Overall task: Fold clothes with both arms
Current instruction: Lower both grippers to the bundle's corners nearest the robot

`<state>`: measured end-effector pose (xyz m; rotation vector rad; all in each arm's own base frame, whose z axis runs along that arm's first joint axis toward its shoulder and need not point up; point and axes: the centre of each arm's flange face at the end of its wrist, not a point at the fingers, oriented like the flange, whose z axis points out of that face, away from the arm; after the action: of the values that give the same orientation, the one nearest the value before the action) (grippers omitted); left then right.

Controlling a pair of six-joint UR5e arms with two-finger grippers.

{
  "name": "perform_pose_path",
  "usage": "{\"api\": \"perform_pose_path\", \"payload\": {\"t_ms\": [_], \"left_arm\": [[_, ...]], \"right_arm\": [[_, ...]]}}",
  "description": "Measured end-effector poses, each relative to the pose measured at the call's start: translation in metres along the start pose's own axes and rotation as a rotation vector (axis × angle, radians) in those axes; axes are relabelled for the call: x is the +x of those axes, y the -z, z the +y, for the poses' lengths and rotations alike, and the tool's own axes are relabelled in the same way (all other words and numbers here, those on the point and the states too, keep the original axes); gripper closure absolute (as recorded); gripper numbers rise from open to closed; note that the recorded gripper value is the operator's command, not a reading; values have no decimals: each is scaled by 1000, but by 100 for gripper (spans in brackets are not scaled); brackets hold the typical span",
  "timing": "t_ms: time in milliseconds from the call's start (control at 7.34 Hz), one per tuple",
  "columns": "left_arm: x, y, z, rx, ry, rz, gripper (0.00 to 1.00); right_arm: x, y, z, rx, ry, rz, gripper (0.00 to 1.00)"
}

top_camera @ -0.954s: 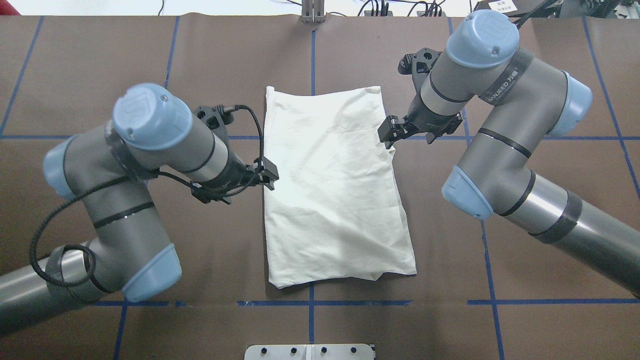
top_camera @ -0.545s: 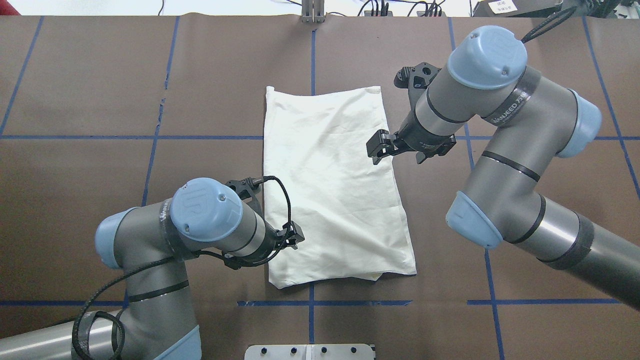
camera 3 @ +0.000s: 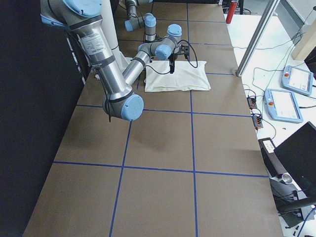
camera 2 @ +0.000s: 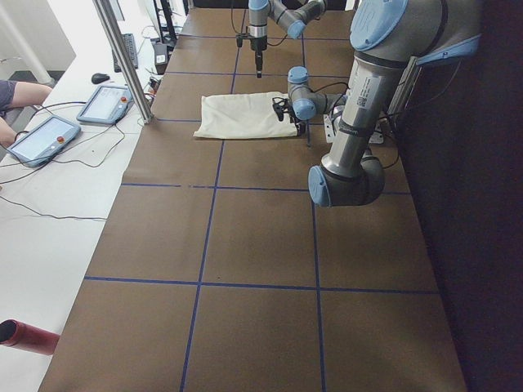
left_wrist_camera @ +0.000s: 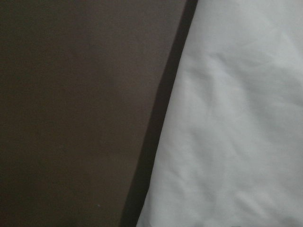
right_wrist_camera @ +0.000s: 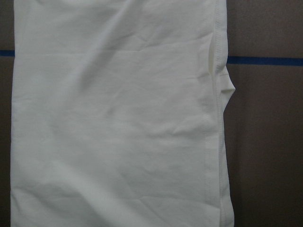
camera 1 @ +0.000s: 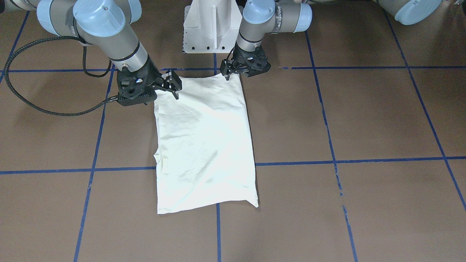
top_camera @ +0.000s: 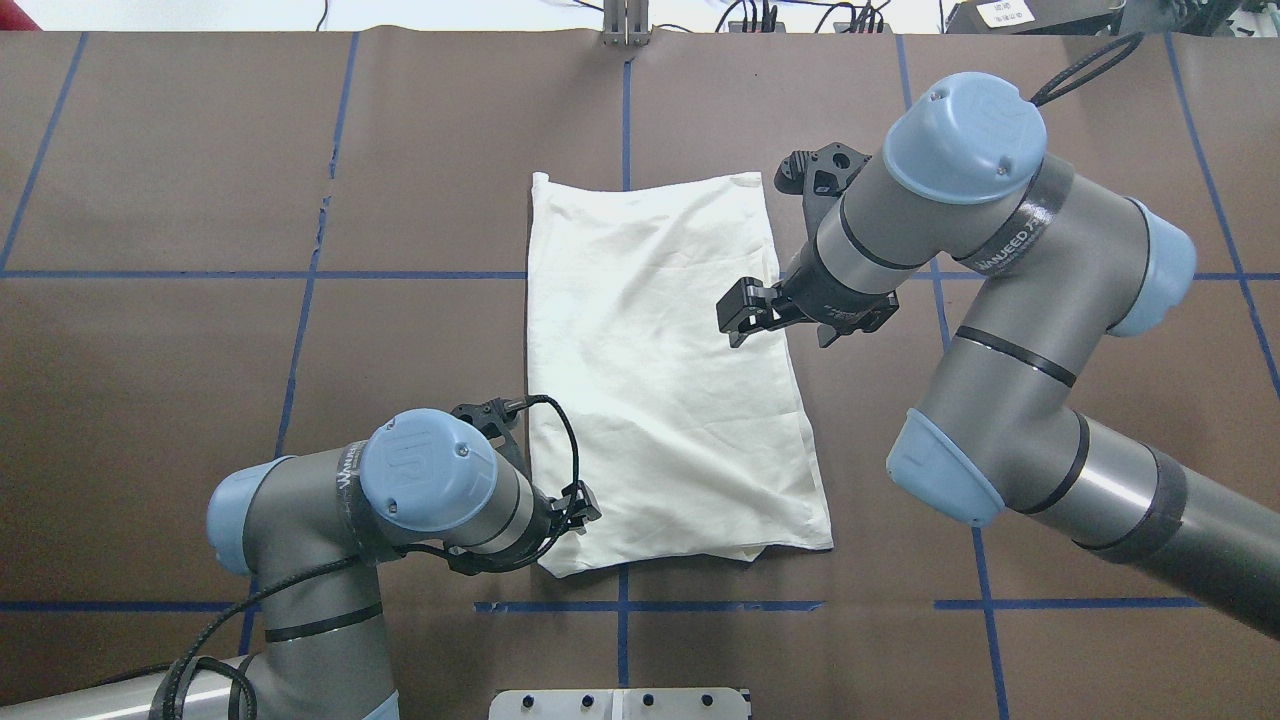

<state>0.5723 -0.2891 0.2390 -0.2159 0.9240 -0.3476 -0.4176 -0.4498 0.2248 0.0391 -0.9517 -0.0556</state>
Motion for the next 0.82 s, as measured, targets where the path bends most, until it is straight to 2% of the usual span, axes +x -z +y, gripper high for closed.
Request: {"api": "perform_pose_path", "payload": {"t_ms": [545,681,817], "left_arm": [[5,-10,2,6,2,-10,17],[6,-14,1,8,2,-10,29],[7,-17,1,8,1,-6,57]], "right_arm": [[0,-3,1,-4,-4,3,0],[1,-3,1,-5,-4,4,0],[1,-4,1,-5,-4,5,0]]}}
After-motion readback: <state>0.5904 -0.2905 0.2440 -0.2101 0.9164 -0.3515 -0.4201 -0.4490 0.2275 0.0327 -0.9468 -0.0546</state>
